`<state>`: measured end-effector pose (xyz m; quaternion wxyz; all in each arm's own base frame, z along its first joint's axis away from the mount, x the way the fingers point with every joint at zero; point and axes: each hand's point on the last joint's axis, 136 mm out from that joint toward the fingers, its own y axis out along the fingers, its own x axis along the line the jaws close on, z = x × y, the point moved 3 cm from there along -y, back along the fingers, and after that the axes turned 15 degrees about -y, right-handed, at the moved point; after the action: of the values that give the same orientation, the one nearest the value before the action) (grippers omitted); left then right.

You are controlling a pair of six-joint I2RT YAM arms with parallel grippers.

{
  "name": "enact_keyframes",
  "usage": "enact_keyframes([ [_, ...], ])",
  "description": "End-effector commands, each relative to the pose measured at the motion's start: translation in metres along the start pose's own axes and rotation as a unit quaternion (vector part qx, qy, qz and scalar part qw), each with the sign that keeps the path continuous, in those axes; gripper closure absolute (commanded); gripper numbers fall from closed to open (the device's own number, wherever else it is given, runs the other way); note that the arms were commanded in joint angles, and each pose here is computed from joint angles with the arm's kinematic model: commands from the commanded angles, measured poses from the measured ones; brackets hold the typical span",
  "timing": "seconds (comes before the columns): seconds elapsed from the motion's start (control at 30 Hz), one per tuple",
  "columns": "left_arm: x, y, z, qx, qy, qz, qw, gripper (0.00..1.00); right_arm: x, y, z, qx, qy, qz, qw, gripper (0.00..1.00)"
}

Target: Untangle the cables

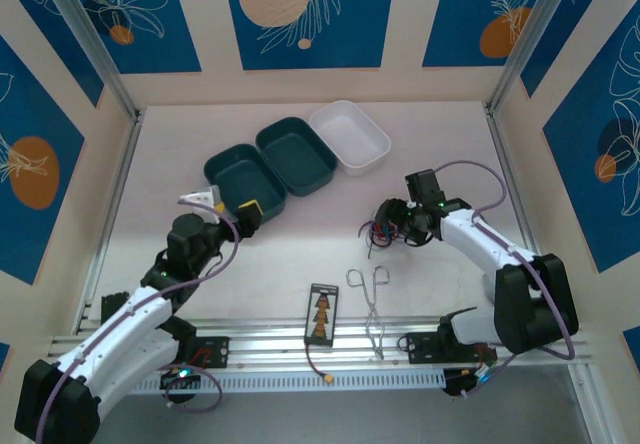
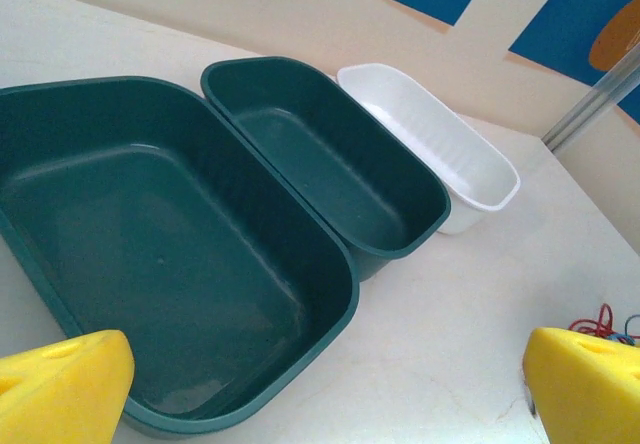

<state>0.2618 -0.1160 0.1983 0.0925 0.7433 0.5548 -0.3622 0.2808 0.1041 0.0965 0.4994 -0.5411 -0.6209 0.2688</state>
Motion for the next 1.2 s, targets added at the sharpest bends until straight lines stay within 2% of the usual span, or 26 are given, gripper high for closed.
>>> enact_keyframes([
  [0.0,-0.008,-0.004,-0.006,-0.004,0.010,0.009,1.000,0.00,0.019,0.004,-0.004,0.006,-0.006,-0.033,0.999,0.38],
  [0.2,-0.008,0.000,-0.002,0.011,0.011,0.009,1.000,0.00,0.041,0.011,0.003,0.022,-0.021,-0.065,0.997,0.64],
  [0.27,-0.008,0.002,0.000,0.018,0.009,0.010,1.000,0.00,0.050,0.010,0.006,0.026,-0.026,-0.080,0.996,0.67],
  [0.37,-0.011,0.005,0.003,0.028,0.009,0.016,0.999,0.00,0.064,0.007,0.011,0.031,-0.032,-0.101,0.994,0.68],
  [0.57,-0.019,0.014,0.009,0.052,0.009,0.040,0.998,0.11,0.090,0.002,0.023,0.046,-0.039,-0.143,0.988,0.68],
  [0.73,-0.024,0.023,0.015,0.070,0.003,0.056,0.996,0.14,0.104,0.001,0.025,0.049,-0.044,-0.160,0.985,0.67],
  [0.9,-0.024,0.032,0.029,0.098,0.010,0.058,0.993,0.19,0.104,-0.005,0.023,0.054,-0.057,-0.138,0.987,0.62],
  [1.03,-0.030,0.038,0.042,0.118,0.023,0.066,0.991,0.22,0.097,-0.022,0.023,0.044,-0.078,-0.106,0.990,0.55],
  [1.17,-0.038,0.044,0.058,0.138,0.029,0.077,0.987,0.24,0.089,-0.041,0.026,0.030,-0.097,-0.074,0.992,0.53],
])
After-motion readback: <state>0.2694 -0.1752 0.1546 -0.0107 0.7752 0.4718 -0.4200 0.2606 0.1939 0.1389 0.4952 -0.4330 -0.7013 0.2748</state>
